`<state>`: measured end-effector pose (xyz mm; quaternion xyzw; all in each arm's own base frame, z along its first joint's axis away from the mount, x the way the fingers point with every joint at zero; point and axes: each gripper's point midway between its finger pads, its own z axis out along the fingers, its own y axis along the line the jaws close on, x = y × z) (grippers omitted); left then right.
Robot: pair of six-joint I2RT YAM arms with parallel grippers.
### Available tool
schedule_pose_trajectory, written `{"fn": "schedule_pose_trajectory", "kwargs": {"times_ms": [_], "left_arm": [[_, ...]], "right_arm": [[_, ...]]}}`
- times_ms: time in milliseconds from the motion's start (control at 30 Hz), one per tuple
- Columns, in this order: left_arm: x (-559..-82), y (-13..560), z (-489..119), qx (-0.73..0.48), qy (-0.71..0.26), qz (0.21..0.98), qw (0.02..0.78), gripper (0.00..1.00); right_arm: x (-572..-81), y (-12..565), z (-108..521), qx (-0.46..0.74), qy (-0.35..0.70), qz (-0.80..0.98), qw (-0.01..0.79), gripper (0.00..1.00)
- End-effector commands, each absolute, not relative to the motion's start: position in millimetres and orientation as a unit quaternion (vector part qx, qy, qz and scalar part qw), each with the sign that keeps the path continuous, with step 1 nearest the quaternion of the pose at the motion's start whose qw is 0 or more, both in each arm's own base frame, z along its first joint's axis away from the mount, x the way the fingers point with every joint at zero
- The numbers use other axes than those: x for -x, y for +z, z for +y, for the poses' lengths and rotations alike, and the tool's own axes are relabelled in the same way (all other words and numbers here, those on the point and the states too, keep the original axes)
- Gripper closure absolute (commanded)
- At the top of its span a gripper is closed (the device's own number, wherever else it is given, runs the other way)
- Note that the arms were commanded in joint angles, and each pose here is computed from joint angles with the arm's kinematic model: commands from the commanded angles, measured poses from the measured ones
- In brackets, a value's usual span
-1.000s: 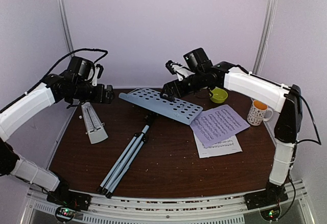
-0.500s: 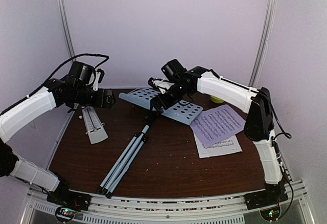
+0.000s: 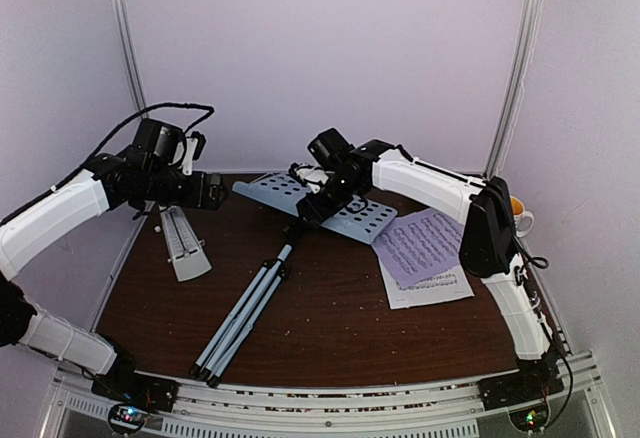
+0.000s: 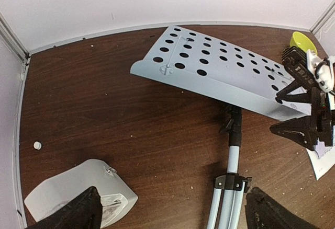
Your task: Set up the instrument practice props
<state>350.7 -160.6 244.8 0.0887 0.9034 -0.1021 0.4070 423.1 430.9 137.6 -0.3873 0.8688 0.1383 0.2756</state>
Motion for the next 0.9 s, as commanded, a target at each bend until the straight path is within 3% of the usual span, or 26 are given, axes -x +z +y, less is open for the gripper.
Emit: {"fn": "schedule_pose_trajectory", "kwargs": {"times_ms": [0,267,533,733,867], "left_arm": [[-354,273,-166,-0.094,-0.122,0.879,0.451,0.02],[-356,273,-164,-0.095,-0.113,0.880,0.452,0.02],[-355,286,-149,-0.100,-0.070,0.877,0.464,0.02],[-357,278,-150,-0.102,-0.066,0.881,0.456,0.02],[-359,271,-153,-0.103,-0.069,0.886,0.448,0.02]], "right_arm": [[-420,141,435,0.393,0.156,0.865,0.270,0.31],[-413,136,437,0.379,0.229,0.866,0.230,0.52],[-420,127,426,0.371,0.238,0.872,0.214,0.62],[-415,121,428,0.378,0.248,0.870,0.198,0.77],[-410,115,429,0.381,0.250,0.871,0.182,0.79]]}}
